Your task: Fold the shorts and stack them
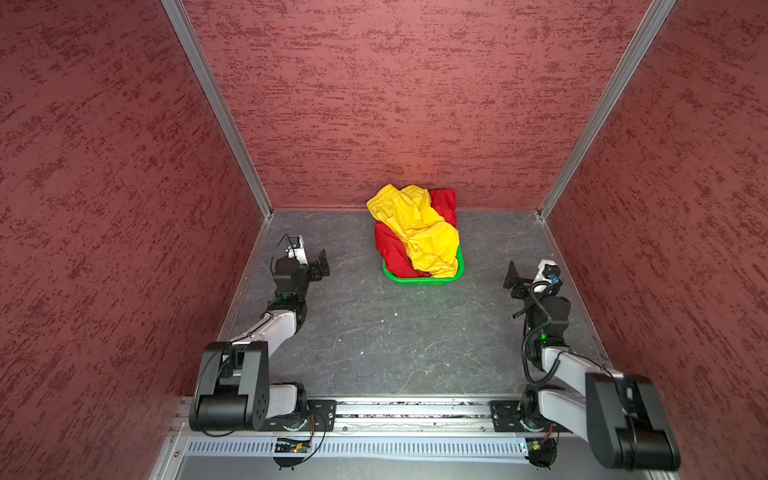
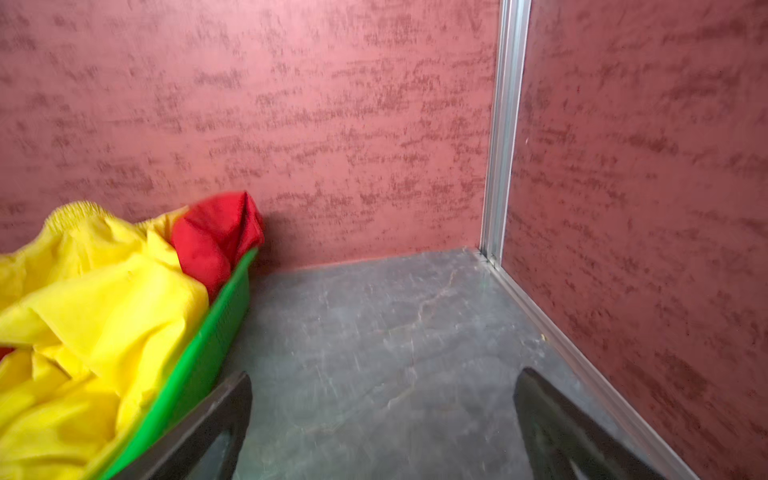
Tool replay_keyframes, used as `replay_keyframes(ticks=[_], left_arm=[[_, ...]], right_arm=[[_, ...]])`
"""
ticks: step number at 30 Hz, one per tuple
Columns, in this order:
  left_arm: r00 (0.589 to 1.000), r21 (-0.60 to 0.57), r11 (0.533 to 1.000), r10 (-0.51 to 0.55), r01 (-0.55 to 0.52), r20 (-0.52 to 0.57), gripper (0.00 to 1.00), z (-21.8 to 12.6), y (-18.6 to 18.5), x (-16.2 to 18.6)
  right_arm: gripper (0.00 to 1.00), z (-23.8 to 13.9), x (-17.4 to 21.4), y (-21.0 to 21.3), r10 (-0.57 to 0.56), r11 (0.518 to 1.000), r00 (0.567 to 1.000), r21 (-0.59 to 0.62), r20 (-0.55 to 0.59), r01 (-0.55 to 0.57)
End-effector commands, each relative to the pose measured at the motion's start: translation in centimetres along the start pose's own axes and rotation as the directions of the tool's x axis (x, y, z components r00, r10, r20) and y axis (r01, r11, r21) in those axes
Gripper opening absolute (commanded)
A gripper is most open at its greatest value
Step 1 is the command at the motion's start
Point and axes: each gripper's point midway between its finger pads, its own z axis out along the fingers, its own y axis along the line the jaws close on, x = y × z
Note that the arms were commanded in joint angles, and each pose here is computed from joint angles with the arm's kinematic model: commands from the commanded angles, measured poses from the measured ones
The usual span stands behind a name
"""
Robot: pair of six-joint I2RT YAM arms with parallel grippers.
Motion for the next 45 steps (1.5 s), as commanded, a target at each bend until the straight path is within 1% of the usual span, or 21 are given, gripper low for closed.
replay_keyframes(ticks=[1, 4, 6, 7, 9, 11, 13, 14, 16, 22, 23, 24, 26, 29, 30, 31, 32, 34, 37, 41, 45], left_arm=[[0.987, 0.013, 0.999, -0.050, 0.053, -0.153, 1.00, -0.7, -0.7, 0.6], [0.976, 0.084, 0.991, -0.088, 0.106, -0.198, 1.00, -0.8, -3.0, -1.1], [0.963, 0.128, 0.980, -0.118, 0.152, -0.242, 1.00, -0.7, -4.9, -1.6], [0.954, 0.152, 0.973, -0.130, 0.175, -0.269, 1.00, -0.5, -6.2, -1.8], [0.927, 0.186, 0.955, -0.160, 0.233, -0.339, 1.00, -0.2, -8.7, -1.6], [0.883, 0.205, 0.936, -0.176, 0.288, -0.435, 1.00, 0.5, -11.5, -0.5], [0.840, 0.222, 0.917, -0.179, 0.330, -0.512, 1.00, 1.2, -14.2, 0.5], [0.815, 0.231, 0.908, -0.174, 0.350, -0.552, 1.00, 1.8, -15.6, 1.3], [0.776, 0.244, 0.891, -0.167, 0.383, -0.609, 1.00, 2.7, -18.1, 2.7], [0.660, 0.261, 0.826, -0.169, 0.500, -0.732, 1.00, 5.5, -24.7, 6.6], [0.649, 0.267, 0.813, -0.169, 0.517, -0.742, 0.99, 5.9, -25.6, 6.9], [0.637, 0.272, 0.803, -0.166, 0.530, -0.752, 0.99, 6.3, -26.6, 7.4], [0.624, 0.285, 0.787, -0.156, 0.547, -0.765, 0.98, 7.0, -28.5, 8.0], [0.627, 0.336, 0.759, -0.121, 0.558, -0.769, 0.98, 7.5, -31.7, 8.2], [0.630, 0.352, 0.752, -0.106, 0.557, -0.770, 0.98, 7.6, -32.8, 8.3], [0.629, 0.364, 0.748, -0.091, 0.555, -0.772, 0.97, 7.6, -33.8, 8.6], [0.628, 0.375, 0.742, -0.079, 0.556, -0.774, 0.97, 7.6, -34.6, 8.7], [0.632, 0.392, 0.738, -0.059, 0.549, -0.772, 0.98, 7.5, -35.8, 8.3], [0.649, 0.371, 0.754, -0.095, 0.542, -0.755, 0.98, 7.6, -34.9, 7.3], [0.644, 0.294, 0.770, -0.190, 0.566, -0.741, 0.99, 7.5, -30.5, 5.6], [0.651, 0.201, 0.794, -0.293, 0.573, -0.700, 0.99, 6.4, -23.7, 4.3]], right_arm=[[0.99, 0.6, 1.0, 0.9, 0.088, 0.996, 0.969, -0.002, -0.233, -0.091], [0.99, 1.1, 0.3, 2.7, 0.215, 0.971, 0.916, -0.028, -0.337, -0.238], [0.99, 1.5, 0.0, 4.2, 0.300, 0.936, 0.868, -0.052, -0.396, -0.347], [0.99, 1.7, -0.1, 4.9, 0.348, 0.912, 0.834, -0.052, -0.427, -0.407], [0.99, 2.2, 0.1, 5.8, 0.460, 0.853, 0.741, 0.009, -0.489, -0.522], [0.99, 2.5, 1.2, 6.5, 0.559, 0.784, 0.627, 0.100, -0.543, -0.612], [0.99, 2.2, 2.2, 7.5, 0.584, 0.754, 0.564, 0.134, -0.584, -0.643], [0.99, 2.0, 2.8, 7.8, 0.586, 0.753, 0.548, 0.150, -0.597, -0.641], [0.99, 1.5, 3.6, 8.4, 0.573, 0.762, 0.534, 0.164, -0.622, -0.627], [0.99, 0.1, 4.2, 9.0, 0.533, 0.793, 0.507, 0.189, -0.677, -0.580], [0.99, -0.1, 4.2, 9.0, 0.530, 0.793, 0.503, 0.190, -0.682, -0.578], [0.99, -0.3, 4.1, 9.1, 0.535, 0.786, 0.499, 0.185, -0.682, -0.589], [0.99, -0.6, 3.4, 9.5, 0.543, 0.754, 0.497, 0.131, -0.677, -0.644], [0.99, -1.3, 2.5, 9.6, 0.603, 0.663, 0.454, 0.096, -0.656, -0.743], [0.99, -1.5, 2.5, 9.4, 0.628, 0.638, 0.434, 0.109, -0.646, -0.762], [0.99, -1.6, 2.6, 9.0, 0.641, 0.633, 0.427, 0.125, -0.638, -0.764], [0.99, -1.7, 2.7, 8.9, 0.638, 0.644, 0.432, 0.134, -0.638, -0.753], [0.99, -1.5, 2.5, 8.6, 0.597, 0.698, 0.459, 0.144, -0.659, -0.702], [0.99, -0.9, 2.8, 8.3, 0.528, 0.778, 0.457, 0.191, -0.716, -0.599], [0.99, 0.6, 3.3, 9.9, 0.426, 0.851, 0.447, 0.181, -0.787, -0.493], [0.99, 2.7, 3.6, 14.0, 0.297, 0.909, 0.465, 0.097, -0.834, -0.406]])
